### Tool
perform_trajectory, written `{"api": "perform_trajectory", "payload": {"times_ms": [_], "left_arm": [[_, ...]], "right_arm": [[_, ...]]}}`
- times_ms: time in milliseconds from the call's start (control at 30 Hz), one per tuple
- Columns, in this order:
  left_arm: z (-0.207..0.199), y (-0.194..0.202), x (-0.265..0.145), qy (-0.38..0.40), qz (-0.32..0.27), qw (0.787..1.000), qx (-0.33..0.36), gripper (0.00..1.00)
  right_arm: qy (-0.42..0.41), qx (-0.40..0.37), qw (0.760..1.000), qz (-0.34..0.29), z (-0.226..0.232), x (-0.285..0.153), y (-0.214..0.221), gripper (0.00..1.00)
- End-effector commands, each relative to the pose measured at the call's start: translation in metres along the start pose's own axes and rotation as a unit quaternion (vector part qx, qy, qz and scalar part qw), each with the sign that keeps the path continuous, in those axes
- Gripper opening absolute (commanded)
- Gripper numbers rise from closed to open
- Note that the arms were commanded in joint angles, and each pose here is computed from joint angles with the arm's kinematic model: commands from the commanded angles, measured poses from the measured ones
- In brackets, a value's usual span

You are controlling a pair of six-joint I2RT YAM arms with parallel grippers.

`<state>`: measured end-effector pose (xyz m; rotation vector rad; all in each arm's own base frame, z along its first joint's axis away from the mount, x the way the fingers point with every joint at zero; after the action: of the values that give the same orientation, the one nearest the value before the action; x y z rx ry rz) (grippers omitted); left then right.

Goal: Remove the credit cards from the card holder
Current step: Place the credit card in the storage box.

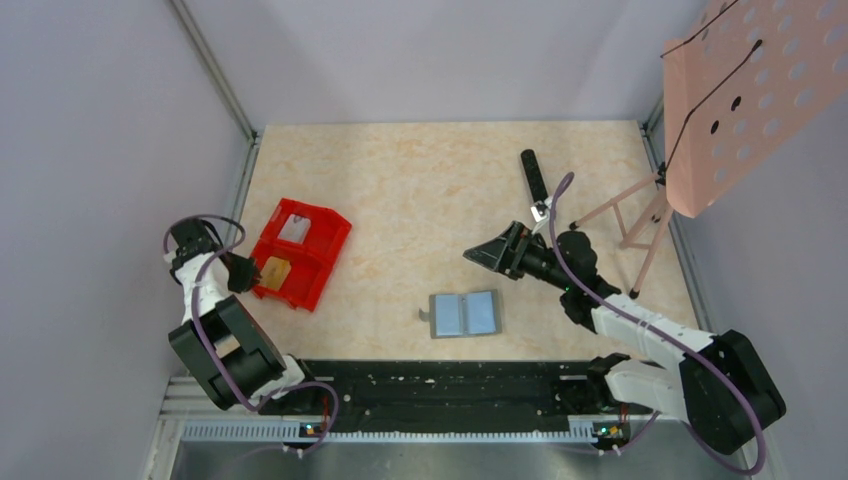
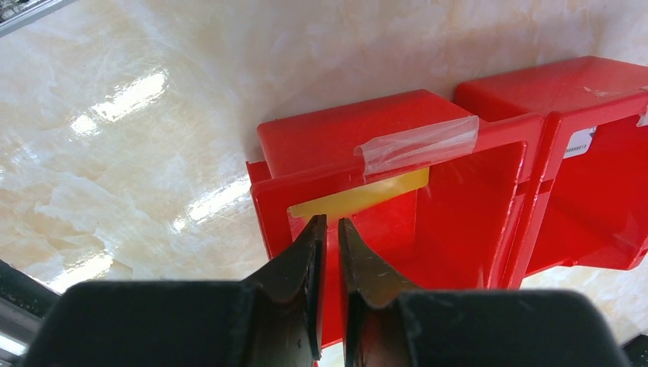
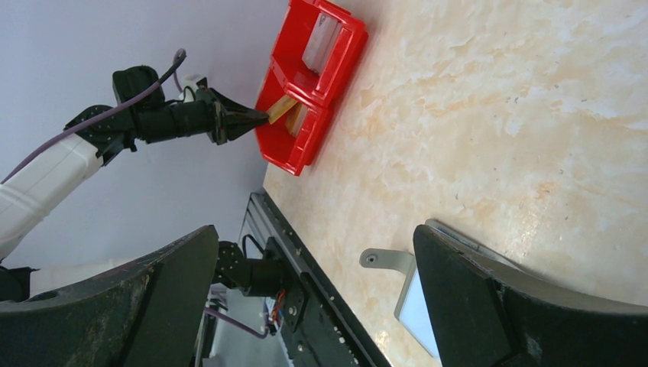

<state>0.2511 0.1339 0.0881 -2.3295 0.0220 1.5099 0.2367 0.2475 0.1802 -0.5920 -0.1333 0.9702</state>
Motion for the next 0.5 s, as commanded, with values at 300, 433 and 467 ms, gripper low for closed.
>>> {"api": "perform_trajectory", "payload": {"times_ms": [300, 433, 467], "left_arm": [[-0.006, -0.019, -0.01, -0.003, -0.032, 0.999, -0.012, 0.21], [-0.02, -0.022, -0.018, 0.031, -0.036, 0.999, -0.009, 0.24], [-0.024, -0.022, -0.02, 0.041, -0.037, 0.998, -0.009, 0.26]], "right_arm": [[-0.024, -0.03, 0.999, -0.016, 0.015, 0.001, -0.018, 0.99], [-0.022, -0.042, 0.999, -0.01, 0.015, 0.001, -0.018, 0.99], [-0.02, -0.044, 0.999, -0.009, 0.015, 0.001, -0.018, 0.99]]}}
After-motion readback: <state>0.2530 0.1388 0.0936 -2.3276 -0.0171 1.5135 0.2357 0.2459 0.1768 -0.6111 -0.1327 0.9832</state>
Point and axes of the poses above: each gripper's point midway between its finger pads, its own x axis out along the fingers, its own z axis along the line the jaws close on, y = z × x, the point moved 1 cm from there along -x, back along the fingers, and after that the axes turned 3 degrees about -x, right-handed, at the moved point
